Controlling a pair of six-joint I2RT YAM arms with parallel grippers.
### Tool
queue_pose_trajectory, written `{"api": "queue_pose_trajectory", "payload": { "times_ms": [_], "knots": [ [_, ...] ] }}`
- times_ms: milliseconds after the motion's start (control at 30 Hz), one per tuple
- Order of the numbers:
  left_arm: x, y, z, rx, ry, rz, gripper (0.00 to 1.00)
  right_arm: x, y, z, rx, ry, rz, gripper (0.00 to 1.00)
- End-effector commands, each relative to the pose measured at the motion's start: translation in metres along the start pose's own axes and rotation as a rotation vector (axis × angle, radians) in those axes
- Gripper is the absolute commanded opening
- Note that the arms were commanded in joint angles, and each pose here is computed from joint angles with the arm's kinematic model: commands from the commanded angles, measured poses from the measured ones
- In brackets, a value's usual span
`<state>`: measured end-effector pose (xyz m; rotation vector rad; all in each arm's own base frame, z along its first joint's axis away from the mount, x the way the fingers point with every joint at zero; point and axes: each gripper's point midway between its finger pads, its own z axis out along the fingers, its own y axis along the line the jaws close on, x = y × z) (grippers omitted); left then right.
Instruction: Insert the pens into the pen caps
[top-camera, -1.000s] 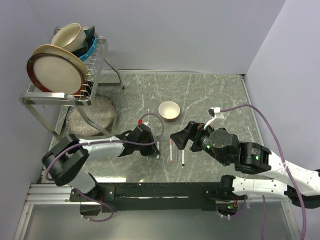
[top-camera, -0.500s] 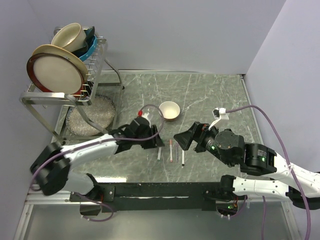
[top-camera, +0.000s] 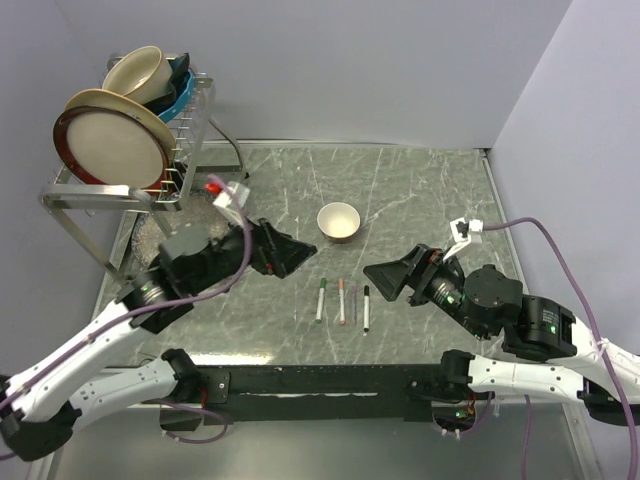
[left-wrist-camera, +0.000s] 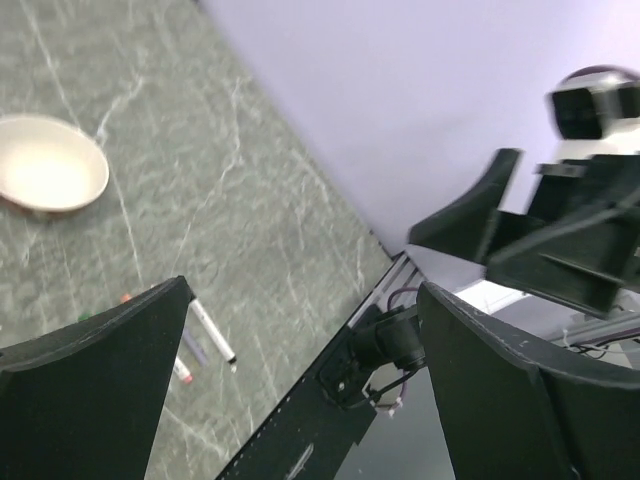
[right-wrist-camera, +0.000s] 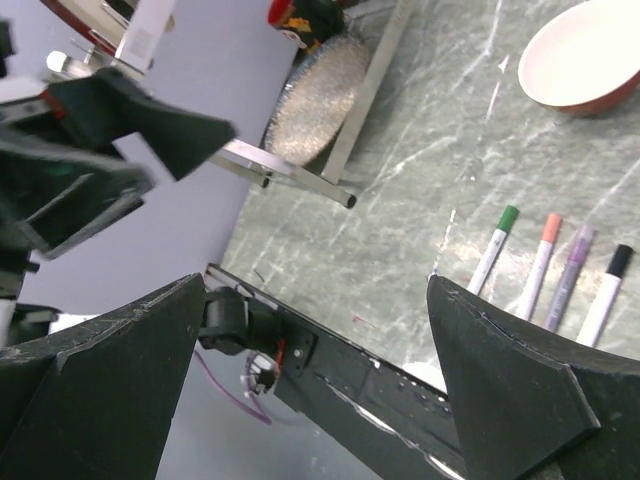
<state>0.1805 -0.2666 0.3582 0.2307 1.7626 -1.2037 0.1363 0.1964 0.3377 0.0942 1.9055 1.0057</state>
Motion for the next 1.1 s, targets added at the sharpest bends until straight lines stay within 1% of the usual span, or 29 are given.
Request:
{"api": "queue_pose_trajectory", "payload": {
  "times_ms": [0,133,267,1067],
  "knots": [
    [-0.013,-0.008,-0.014,0.040,-0.072,0.049,0.99,-0.010,0.005,0.005,-0.010,-0.060,0.050,1.00],
    [-0.012,-0.008,-0.019,0.052,-0.085,0.038,0.99,-0.007,-0.001,0.009,0.037,-0.053,0.049,1.00],
    [-0.010,-0.006,-0.021,0.048,-0.086,0.035,0.99,-0.004,-0.002,0.010,0.048,-0.047,0.052,1.00],
    [-0.017,-0.009,-0.031,0.052,-0.119,0.037,0.99,-0.004,0.003,0.013,0.043,-0.039,0.061,1.00]
  ]
}}
